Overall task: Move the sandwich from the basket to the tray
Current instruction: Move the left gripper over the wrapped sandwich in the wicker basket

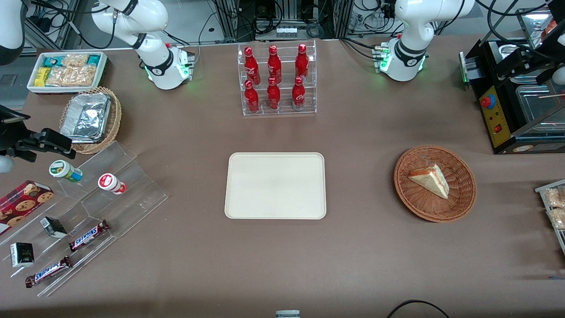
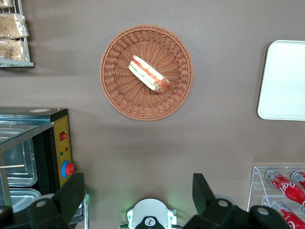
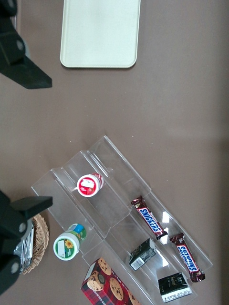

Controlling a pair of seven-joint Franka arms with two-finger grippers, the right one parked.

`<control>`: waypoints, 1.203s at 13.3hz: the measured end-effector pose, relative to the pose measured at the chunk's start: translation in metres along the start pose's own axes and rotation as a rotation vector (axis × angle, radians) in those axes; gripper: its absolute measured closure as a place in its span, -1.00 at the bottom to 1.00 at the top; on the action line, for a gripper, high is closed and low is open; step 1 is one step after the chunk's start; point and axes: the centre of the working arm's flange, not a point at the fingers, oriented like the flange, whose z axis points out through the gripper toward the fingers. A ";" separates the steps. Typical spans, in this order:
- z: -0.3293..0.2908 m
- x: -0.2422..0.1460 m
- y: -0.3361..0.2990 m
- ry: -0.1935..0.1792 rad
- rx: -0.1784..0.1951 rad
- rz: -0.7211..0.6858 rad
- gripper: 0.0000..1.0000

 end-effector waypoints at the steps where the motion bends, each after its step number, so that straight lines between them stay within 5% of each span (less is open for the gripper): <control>1: 0.001 0.000 0.000 -0.001 0.000 0.000 -1.00; 4: 0.006 0.005 -0.003 -0.013 0.002 -0.005 -1.00; 11: 0.088 0.066 -0.023 -0.130 0.047 -0.152 -1.00; 16: 0.160 0.092 -0.030 -0.117 0.069 -0.411 -1.00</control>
